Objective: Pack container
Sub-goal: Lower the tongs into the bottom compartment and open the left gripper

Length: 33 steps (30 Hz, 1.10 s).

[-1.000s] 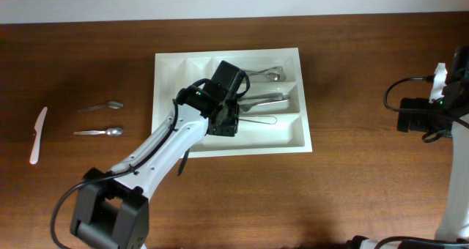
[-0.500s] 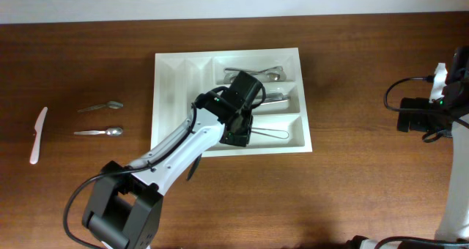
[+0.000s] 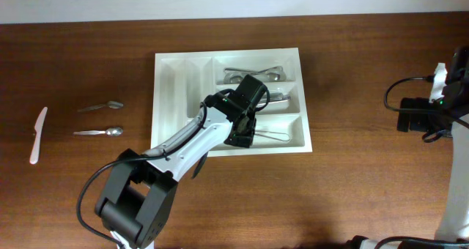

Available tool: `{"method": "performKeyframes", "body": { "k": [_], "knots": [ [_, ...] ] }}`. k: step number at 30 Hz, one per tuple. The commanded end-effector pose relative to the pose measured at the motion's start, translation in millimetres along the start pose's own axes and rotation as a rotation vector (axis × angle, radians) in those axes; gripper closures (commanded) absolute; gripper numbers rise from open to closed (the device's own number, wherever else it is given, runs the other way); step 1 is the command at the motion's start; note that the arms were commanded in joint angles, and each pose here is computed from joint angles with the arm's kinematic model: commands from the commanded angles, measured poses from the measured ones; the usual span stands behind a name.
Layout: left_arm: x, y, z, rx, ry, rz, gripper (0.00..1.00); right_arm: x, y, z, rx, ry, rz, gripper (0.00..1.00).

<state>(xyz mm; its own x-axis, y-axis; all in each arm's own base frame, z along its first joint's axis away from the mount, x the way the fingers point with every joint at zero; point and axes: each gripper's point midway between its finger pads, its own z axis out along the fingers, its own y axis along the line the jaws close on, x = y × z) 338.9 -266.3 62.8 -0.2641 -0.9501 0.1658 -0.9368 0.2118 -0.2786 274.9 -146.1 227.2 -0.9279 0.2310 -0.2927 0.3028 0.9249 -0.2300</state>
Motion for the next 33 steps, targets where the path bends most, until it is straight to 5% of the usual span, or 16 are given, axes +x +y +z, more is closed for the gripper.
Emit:
{"method": "performKeyframes", "body": {
  "k": [1,33],
  "knots": [
    [2.8,-10.6,1.5,0.035,-0.002,-0.007,0.98,1.0,-5.3,-5.8,0.020,-0.017,0.016,0.01],
    [6.3,-7.2,3.1,0.023,0.006,-0.001,0.98,1.0,-5.3,-5.8,0.020,-0.017,0.016,0.01]
  ]
}}
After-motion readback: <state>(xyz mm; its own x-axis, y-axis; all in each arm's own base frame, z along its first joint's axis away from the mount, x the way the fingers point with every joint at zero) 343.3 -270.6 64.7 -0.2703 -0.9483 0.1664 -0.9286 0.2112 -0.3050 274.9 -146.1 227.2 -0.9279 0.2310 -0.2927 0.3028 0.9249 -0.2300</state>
